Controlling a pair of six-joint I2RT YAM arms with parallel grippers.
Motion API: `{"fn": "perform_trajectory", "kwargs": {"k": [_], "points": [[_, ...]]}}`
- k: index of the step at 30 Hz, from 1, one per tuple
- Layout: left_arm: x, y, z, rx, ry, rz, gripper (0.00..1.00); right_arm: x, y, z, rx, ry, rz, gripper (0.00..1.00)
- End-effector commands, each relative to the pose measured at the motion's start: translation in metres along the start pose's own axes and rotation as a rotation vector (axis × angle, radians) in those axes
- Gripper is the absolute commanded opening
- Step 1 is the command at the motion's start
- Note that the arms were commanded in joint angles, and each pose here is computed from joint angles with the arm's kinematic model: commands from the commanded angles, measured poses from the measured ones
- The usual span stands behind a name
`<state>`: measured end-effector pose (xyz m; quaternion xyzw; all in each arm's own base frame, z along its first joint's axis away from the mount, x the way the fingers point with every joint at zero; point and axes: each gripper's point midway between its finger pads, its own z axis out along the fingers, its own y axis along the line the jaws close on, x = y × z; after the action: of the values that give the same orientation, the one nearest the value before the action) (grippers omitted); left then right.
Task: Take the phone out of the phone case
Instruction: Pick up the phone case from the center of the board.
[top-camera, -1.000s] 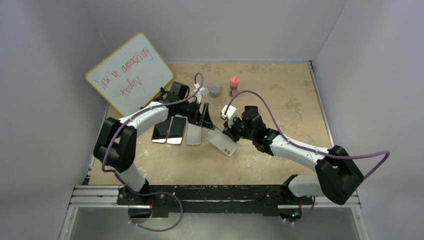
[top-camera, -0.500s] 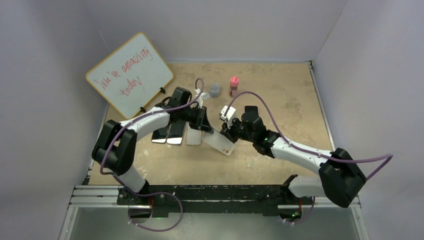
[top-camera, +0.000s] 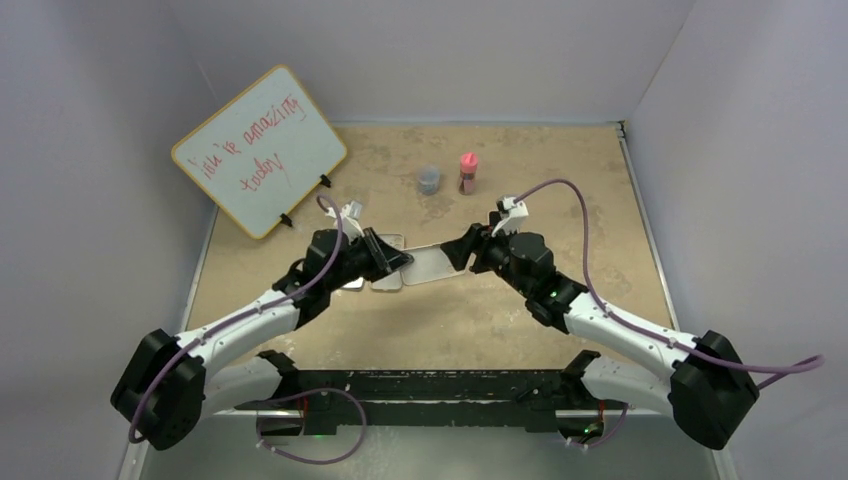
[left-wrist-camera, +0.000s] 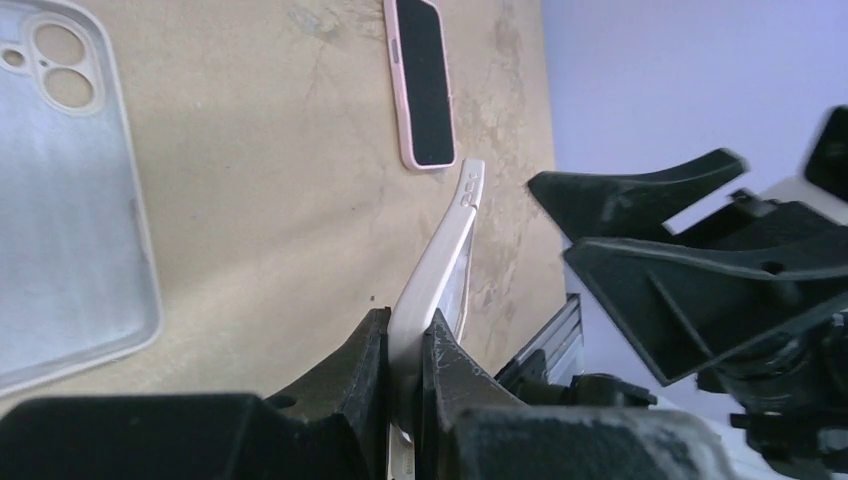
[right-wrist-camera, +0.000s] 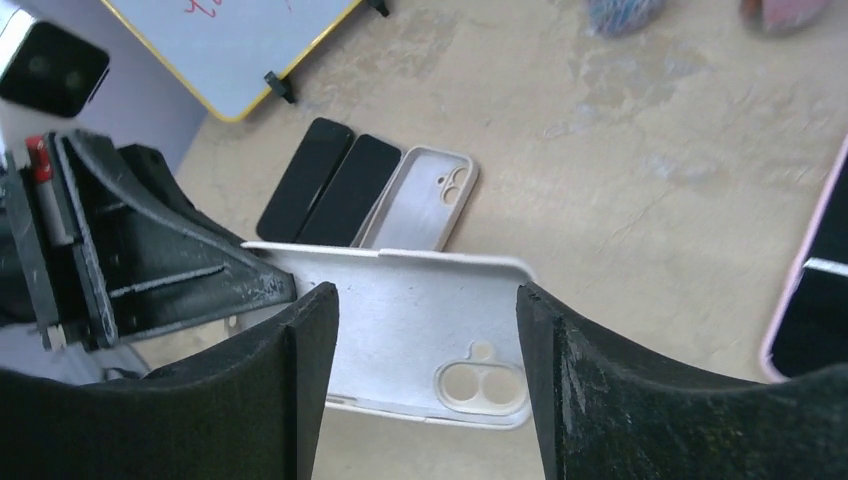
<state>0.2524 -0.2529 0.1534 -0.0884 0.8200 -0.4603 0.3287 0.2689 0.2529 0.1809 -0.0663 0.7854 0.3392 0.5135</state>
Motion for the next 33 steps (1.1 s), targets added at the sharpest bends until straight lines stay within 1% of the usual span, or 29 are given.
{"fn": "perform_trajectory", "kwargs": {"k": [1, 4, 12, 14, 17, 21, 24, 27, 33], "points": [[-0.033, -0.036, -0.004, 0.090, -0.275, -0.139, 0.00, 0.011, 0.001, 0.002, 0.018, -0.019, 0.321, 0.69], [-0.033, -0.038, -0.008, 0.099, -0.345, -0.168, 0.00, 0.018, 0.004, 0.003, 0.008, -0.004, 0.395, 0.69], [-0.032, -0.041, -0.014, 0.136, -0.429, -0.210, 0.00, 0.027, 0.011, 0.004, -0.038, -0.001, 0.588, 0.68], [-0.034, -0.034, -0.016, 0.116, -0.451, -0.219, 0.00, 0.028, 0.007, 0.001, -0.026, -0.011, 0.614, 0.68], [-0.037, -0.026, -0.017, 0.087, -0.485, -0.217, 0.00, 0.021, -0.001, -0.005, 0.001, -0.068, 0.619, 0.69], [-0.037, -0.020, -0.015, 0.074, -0.498, -0.225, 0.00, 0.012, -0.005, -0.010, 0.014, -0.109, 0.609, 0.70], [-0.036, -0.023, -0.014, 0.103, -0.494, -0.241, 0.00, 0.017, -0.003, -0.005, 0.013, -0.081, 0.612, 0.70], [-0.033, -0.027, -0.012, 0.124, -0.481, -0.248, 0.00, 0.024, 0.004, 0.001, -0.026, -0.054, 0.645, 0.69], [-0.027, -0.030, -0.010, 0.142, -0.459, -0.257, 0.00, 0.013, 0.020, 0.009, -0.117, -0.072, 0.674, 0.66]]}}
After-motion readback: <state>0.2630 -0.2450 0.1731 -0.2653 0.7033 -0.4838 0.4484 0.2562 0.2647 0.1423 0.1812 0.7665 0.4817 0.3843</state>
